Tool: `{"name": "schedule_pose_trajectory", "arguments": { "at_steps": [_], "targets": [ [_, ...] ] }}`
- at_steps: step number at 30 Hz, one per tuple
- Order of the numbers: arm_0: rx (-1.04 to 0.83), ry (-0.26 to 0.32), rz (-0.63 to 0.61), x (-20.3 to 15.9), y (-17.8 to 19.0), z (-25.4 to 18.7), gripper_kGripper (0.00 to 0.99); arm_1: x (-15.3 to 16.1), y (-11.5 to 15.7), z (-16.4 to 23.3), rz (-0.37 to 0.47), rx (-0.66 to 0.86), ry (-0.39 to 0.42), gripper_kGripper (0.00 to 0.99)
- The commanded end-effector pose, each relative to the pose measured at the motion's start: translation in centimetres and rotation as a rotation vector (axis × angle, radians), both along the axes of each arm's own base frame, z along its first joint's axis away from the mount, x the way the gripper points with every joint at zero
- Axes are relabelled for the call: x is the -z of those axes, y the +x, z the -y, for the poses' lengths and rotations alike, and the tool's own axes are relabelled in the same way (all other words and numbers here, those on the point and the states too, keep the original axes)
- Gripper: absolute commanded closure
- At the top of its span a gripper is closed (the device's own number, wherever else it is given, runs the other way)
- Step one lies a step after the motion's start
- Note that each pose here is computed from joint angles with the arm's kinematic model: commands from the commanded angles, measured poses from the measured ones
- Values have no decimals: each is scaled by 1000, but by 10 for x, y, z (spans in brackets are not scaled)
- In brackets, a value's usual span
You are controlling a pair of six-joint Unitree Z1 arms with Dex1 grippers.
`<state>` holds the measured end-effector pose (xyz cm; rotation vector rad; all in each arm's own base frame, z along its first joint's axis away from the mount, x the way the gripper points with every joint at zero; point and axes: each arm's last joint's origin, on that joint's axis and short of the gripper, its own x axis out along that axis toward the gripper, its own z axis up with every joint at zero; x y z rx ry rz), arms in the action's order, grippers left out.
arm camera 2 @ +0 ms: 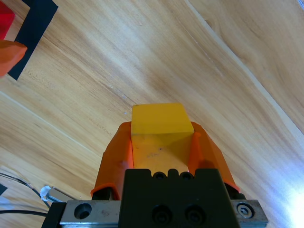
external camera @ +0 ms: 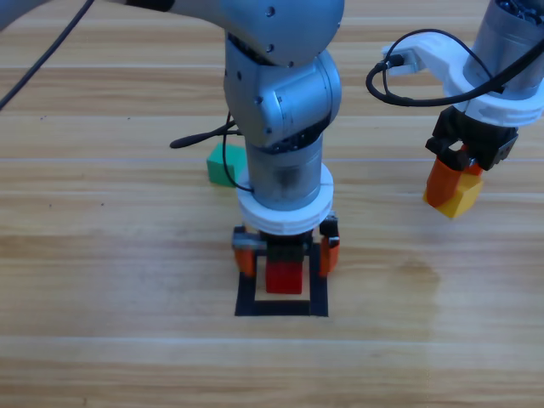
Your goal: Stack the blocks in the rectangular block: red at the bottom, yellow in the middle, green on top
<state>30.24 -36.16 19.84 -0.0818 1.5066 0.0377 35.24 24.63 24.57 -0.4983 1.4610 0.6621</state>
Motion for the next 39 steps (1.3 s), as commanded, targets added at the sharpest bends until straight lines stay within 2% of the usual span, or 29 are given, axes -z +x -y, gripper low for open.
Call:
{"name": "schedule_pose_trajectory", "arguments": {
  "at_steps": [1,5,8,14,15,17,20,22,26,29,30,32,37,39],
  "targets": [
    [1,44,-9,4,-3,-5,0,10,-5,-9,-18,-21,6,990],
    [5,10,47,-27,-7,-11,0,5,-5,-8,2,-7,2,990],
    [-4,-43,150,-77,-6,-28,0,-6,-7,-7,36,2,-1,990],
    [16,-167,376,-187,-3,-94,0,-25,-44,-7,150,-53,-5,990],
    [27,-177,409,-200,-4,-108,0,-26,-50,-5,168,-61,10,990],
    [72,-161,457,-215,1,-137,0,-29,-60,-2,213,-86,26,990],
    [197,-101,440,-205,30,-173,0,-32,-65,-2,233,-95,44,990],
    [309,-83,406,-192,55,-198,0,-41,-65,-3,236,-76,76,990],
    [464,-103,334,-159,102,-257,0,-56,-62,-21,156,-14,135,990],
    [500,-138,238,-128,135,-291,0,-53,-60,-37,72,47,175,990],
    [521,-165,228,-120,143,-300,0,-50,-61,-43,50,70,186,990],
    [545,-188,230,-113,151,-309,0,-46,-64,-57,50,76,179,990],
    [586,-181,244,-108,164,-312,0,-48,-81,-81,90,105,160,990],
    [586,-182,238,-104,166,-313,0,-48,-83,-83,77,130,165,990]
  ]
}}
